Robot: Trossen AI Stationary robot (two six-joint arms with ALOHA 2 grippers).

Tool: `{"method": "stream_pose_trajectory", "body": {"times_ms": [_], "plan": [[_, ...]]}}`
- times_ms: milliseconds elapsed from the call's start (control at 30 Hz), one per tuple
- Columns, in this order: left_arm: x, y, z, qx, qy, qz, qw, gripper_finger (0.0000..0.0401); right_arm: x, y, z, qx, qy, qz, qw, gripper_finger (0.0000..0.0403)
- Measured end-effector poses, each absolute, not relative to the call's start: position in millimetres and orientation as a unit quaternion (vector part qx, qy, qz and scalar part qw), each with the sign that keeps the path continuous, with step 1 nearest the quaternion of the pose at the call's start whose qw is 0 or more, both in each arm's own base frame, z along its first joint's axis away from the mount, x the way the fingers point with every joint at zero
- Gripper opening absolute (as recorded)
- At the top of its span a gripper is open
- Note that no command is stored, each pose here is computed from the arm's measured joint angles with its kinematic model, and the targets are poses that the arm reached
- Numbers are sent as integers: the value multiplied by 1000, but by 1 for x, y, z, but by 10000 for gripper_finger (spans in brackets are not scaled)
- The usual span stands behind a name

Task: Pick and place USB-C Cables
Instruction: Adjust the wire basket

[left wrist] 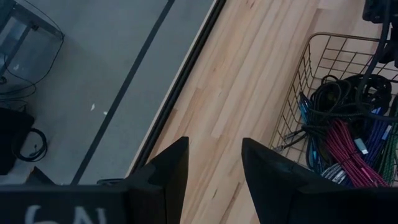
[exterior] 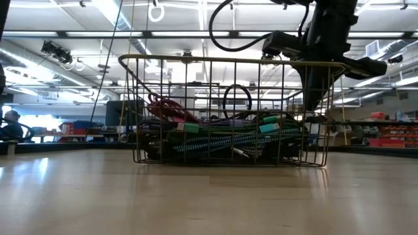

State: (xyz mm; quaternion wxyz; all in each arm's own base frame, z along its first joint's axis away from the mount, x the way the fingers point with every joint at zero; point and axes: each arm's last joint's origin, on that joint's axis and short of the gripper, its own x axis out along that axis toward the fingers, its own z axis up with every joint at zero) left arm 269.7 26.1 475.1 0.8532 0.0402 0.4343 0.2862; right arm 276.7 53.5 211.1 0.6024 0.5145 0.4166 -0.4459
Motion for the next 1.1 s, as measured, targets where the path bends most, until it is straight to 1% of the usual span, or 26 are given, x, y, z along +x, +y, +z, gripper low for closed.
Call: {"method": "stream_pose_trajectory", "body": {"times_ms": [200,500,667,767,1000,1100], "plan": [[270,26,475,41,434,286,853,155,277,53,211,506,422,-438,612,7],[270,26,475,40,434,286,853,156,281,53,210,500,407,-432,631,72],[270,26,475,40,434,286,853,156,283,51,215,497,406,-429,636,95],[270,26,475,40,434,286,853,155,288,46,224,491,405,-418,648,99],[270,26,475,40,434,286,853,156,302,30,255,453,395,-383,701,100],[270,26,475,40,434,286,853,155,302,22,264,434,400,-385,709,100]]}}
